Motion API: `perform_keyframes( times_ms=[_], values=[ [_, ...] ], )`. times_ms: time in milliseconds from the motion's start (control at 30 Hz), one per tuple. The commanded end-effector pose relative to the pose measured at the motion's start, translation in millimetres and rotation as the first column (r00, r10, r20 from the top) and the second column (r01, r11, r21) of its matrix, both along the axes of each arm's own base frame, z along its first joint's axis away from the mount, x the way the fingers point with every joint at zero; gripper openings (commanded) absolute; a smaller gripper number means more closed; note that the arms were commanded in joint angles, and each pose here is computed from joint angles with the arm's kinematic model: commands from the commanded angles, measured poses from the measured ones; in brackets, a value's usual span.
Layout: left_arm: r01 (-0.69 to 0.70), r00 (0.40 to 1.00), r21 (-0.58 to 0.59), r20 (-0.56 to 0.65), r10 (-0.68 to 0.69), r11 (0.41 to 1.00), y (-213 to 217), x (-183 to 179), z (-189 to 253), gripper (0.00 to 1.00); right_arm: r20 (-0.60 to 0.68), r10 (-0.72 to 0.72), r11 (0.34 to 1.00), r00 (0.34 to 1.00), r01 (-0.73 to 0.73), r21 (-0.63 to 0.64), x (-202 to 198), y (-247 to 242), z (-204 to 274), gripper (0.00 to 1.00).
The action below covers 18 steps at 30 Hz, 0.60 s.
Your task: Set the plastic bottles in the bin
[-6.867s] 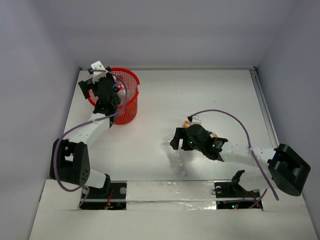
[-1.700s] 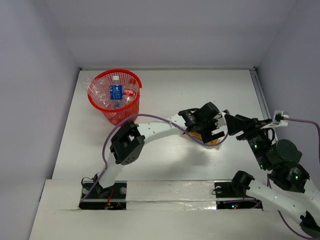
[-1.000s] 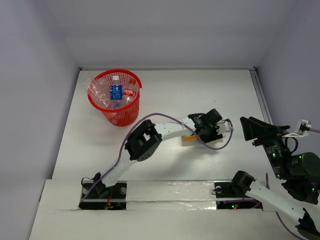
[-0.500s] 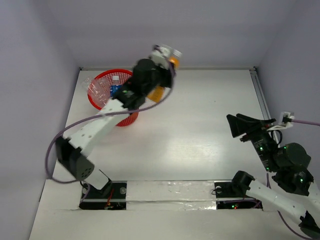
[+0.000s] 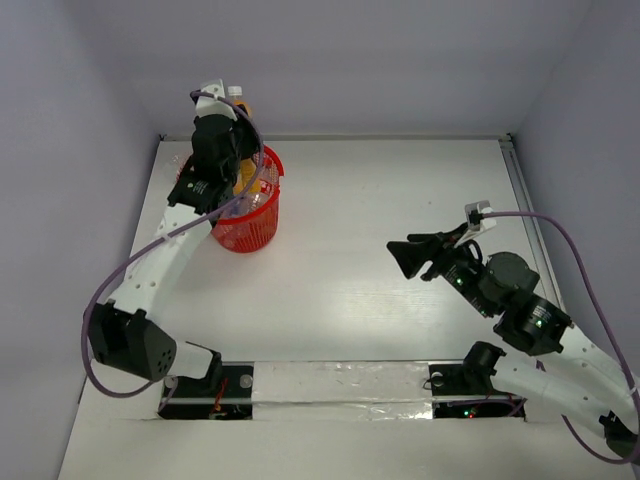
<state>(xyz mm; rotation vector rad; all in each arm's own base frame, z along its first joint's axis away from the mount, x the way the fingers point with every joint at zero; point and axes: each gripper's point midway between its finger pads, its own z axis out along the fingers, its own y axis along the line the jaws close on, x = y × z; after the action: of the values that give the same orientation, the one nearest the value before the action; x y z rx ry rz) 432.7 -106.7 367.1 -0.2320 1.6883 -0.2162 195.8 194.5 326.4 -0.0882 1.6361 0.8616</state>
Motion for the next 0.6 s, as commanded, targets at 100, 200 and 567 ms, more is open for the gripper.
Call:
perform_keyframes(
  times_ms=[100, 200, 567],
  values=[
    [-0.094, 0.994, 0.086, -0.042, 0.098, 0.992, 25.5, 9.9, -29.0, 0.33, 0.056, 0.03, 0.998, 0.998, -0.034, 0.061, -2.6, 5.6, 19.1, 0.7],
    [-0.121, 0.986, 0.15, -0.098, 0.136, 0.981, 35.2, 15.8, -46.0, 0.34, 0.05, 0.029, 0.998, 0.998, -0.031, 0.05, -1.7, 6.0, 14.6, 0.7],
    [-0.094, 0.96, 0.309, -0.223, 0.168, 0.946, 44.7, 18.2, -91.5, 0.63, 0.048, 0.018, 0.999, 0.999, -0.02, 0.041, 0.3, 5.3, 9.0, 0.7]
  ],
)
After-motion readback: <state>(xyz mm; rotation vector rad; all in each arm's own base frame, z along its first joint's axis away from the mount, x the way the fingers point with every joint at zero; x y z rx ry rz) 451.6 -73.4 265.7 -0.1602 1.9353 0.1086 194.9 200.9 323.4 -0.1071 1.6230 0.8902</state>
